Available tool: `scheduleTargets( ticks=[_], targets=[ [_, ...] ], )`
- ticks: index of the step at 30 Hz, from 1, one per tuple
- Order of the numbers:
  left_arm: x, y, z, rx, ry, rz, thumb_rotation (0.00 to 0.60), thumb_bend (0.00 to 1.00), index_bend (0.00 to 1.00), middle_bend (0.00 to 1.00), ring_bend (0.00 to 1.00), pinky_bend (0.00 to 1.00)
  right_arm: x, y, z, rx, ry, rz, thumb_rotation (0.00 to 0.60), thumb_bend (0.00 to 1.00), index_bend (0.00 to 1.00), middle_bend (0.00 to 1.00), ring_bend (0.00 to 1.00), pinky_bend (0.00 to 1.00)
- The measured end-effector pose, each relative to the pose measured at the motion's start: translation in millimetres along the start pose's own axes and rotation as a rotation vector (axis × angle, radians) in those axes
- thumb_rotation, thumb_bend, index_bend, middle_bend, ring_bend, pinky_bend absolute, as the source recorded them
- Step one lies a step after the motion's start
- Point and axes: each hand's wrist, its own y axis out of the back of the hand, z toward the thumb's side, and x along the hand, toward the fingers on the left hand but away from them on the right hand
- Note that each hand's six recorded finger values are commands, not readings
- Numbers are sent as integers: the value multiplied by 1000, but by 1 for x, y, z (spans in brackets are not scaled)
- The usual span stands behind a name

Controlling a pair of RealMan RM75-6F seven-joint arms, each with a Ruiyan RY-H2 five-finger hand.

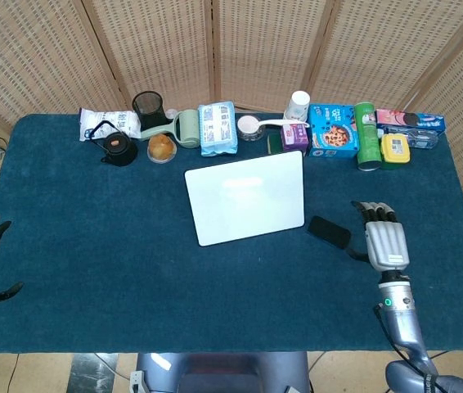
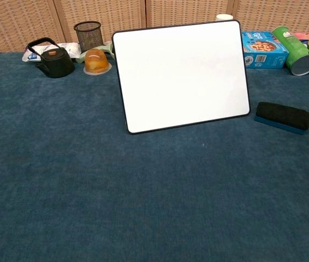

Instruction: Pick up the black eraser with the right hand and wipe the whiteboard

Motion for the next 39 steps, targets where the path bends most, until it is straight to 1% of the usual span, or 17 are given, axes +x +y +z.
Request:
scheduleTargets(
  ticks=[4,12,16,23,25,29,35,39],
  targets=[
    [-1,0,0,0,-3,-1,600,108,0,0,0,5,-5,-11,14,13,-21,34,600,0,190,286,251,230],
    [0,0,0,-1,-5,-3,600,108,0,0,0,5,-12,-28,33,30,-73,105,600,0,202,286,255,258],
    [-1,1,0,-5,-5,-1,600,108,0,0,0,5,-18,-37,45,33,-82,138,600,0,210,293,265,279],
    [-1,3,-3,-12,-2,2,600,108,0,0,0,4,-32,-56,52,52,-109,187,600,0,236,317,292,317],
    [-1,3,-3,-16,-2,3,600,108,0,0,0,4,-35,-59,55,54,-109,189,600,0,251,329,306,349],
    [-1,5,-5,-21,2,5,600,108,0,0,0,5,-38,-62,56,54,-114,182,600,0,274,347,326,375],
    [-1,5,-6,-23,2,5,600,108,0,0,0,4,-43,-64,52,73,-127,168,600,0,300,372,350,408],
    [-1,5,-6,-22,0,6,600,108,0,0,0,4,-45,-69,50,81,-135,168,600,2,329,408,383,460]
  ],
)
